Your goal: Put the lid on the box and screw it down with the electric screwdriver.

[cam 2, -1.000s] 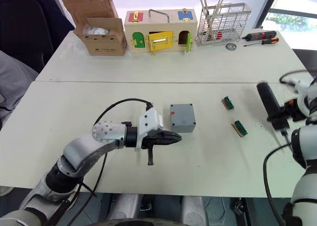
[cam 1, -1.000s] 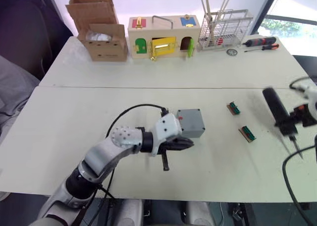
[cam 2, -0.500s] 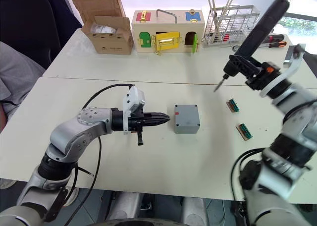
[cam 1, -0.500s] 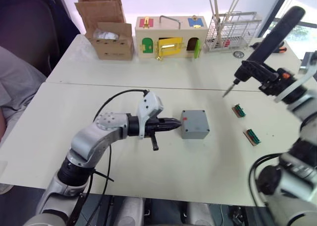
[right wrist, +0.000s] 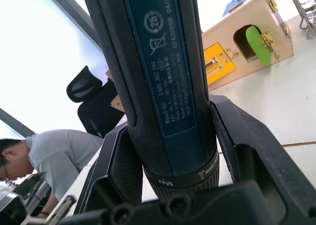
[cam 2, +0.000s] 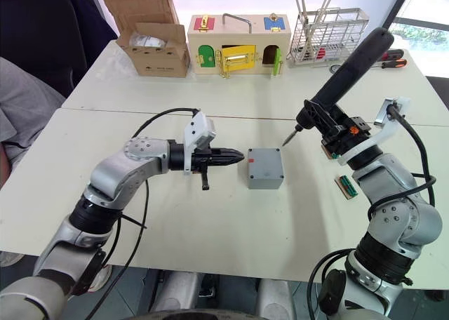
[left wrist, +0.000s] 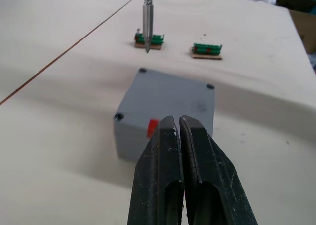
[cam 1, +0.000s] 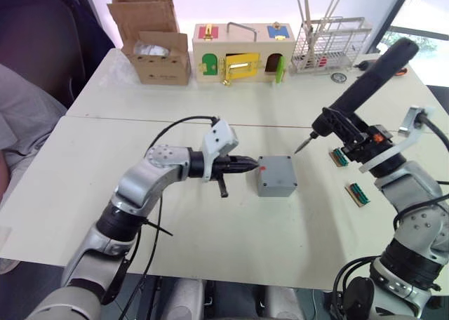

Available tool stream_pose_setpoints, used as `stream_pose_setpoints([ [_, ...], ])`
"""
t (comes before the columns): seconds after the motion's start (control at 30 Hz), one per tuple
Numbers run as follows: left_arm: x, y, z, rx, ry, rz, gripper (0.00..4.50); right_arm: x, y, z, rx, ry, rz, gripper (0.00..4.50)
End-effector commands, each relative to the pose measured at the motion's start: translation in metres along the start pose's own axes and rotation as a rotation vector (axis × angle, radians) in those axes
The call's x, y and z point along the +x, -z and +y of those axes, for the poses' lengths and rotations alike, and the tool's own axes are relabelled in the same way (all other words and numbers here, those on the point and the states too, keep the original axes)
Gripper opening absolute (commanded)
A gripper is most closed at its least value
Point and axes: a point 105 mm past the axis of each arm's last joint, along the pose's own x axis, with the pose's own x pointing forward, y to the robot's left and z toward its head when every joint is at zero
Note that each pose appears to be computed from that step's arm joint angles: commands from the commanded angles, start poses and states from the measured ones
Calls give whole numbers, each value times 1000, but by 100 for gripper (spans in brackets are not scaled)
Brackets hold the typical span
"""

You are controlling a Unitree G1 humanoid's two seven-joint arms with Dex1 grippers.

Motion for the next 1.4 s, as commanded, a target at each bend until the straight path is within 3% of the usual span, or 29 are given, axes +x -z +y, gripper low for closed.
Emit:
stream_pose_setpoints([
  [0.03,11,-6,5,42,3,-26,10,2,-16,21,-79,-72,-62,182],
  [0.23,33,6,12,38,-9,-19,10,4,-9,22,-78,-61,-68,182],
  [0.53,43,36,-4,13,43,42,10,2,-2,15,-91,-42,-67,182],
  [1.03,39,36,-6,0,31,40,10,8,16,11,-111,-47,-20,182],
  [1.4,38,37,-6,-13,-7,27,10,12,33,19,-232,-105,94,182],
])
